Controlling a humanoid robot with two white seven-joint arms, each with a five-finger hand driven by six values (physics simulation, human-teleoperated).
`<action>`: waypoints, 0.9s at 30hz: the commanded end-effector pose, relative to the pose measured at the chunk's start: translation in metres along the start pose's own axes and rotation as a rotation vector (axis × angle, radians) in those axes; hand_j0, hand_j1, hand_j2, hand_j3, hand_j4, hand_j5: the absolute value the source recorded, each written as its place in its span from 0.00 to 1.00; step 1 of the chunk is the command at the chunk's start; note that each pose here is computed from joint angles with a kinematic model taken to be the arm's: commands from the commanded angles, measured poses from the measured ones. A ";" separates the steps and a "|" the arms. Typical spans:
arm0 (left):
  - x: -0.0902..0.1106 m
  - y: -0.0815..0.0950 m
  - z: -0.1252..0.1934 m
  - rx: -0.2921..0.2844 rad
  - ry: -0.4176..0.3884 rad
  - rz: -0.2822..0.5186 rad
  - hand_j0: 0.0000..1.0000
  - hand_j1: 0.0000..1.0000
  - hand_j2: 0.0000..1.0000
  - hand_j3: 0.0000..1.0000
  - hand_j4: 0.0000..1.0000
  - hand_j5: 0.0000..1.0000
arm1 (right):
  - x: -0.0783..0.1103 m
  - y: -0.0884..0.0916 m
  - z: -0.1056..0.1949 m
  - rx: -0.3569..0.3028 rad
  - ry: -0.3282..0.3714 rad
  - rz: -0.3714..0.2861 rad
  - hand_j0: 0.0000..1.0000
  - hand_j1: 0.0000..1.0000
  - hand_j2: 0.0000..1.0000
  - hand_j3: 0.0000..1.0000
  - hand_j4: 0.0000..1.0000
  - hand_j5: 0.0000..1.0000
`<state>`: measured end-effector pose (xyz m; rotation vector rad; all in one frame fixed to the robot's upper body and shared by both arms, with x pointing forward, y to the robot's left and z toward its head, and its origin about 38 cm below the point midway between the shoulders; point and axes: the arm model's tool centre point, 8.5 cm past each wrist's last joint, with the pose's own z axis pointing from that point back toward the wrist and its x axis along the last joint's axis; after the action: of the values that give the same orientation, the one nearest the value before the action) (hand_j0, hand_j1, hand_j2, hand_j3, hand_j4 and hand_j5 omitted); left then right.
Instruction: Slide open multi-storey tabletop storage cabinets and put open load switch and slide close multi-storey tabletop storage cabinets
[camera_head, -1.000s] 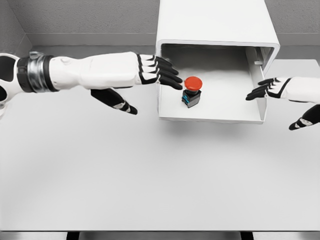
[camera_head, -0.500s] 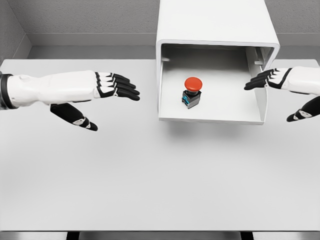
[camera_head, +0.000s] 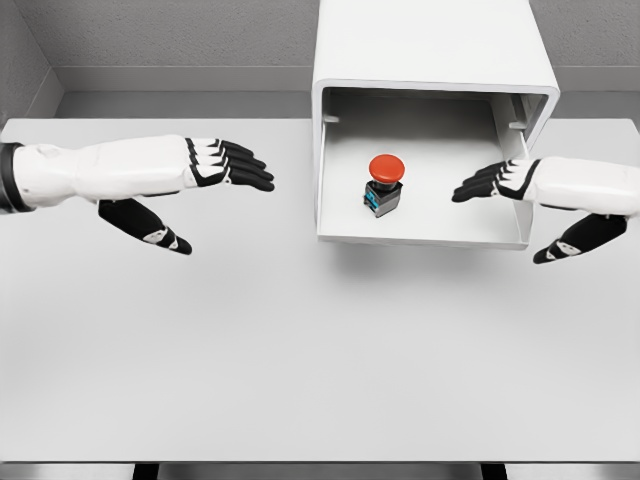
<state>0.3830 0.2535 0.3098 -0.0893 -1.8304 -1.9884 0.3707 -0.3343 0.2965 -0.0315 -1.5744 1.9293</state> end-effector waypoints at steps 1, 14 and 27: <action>-0.001 0.000 0.000 0.005 0.001 0.007 1.00 1.00 1.00 1.00 1.00 1.00 | 0.001 -0.001 -0.002 -0.019 -0.007 -0.008 1.00 1.00 1.00 1.00 1.00 1.00; -0.001 0.000 0.002 0.004 0.006 0.008 1.00 1.00 1.00 1.00 1.00 1.00 | 0.002 0.009 -0.019 -0.042 -0.054 -0.041 1.00 1.00 1.00 1.00 1.00 1.00; -0.001 0.000 0.003 0.002 0.010 0.008 1.00 1.00 1.00 1.00 1.00 1.00 | 0.001 0.012 -0.031 -0.036 -0.074 -0.038 1.00 1.00 1.00 1.00 1.00 1.00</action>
<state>0.3833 0.2567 0.3082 -0.0840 -1.8192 -1.9859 0.3768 -0.3069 0.2803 0.0462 -1.6517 1.9015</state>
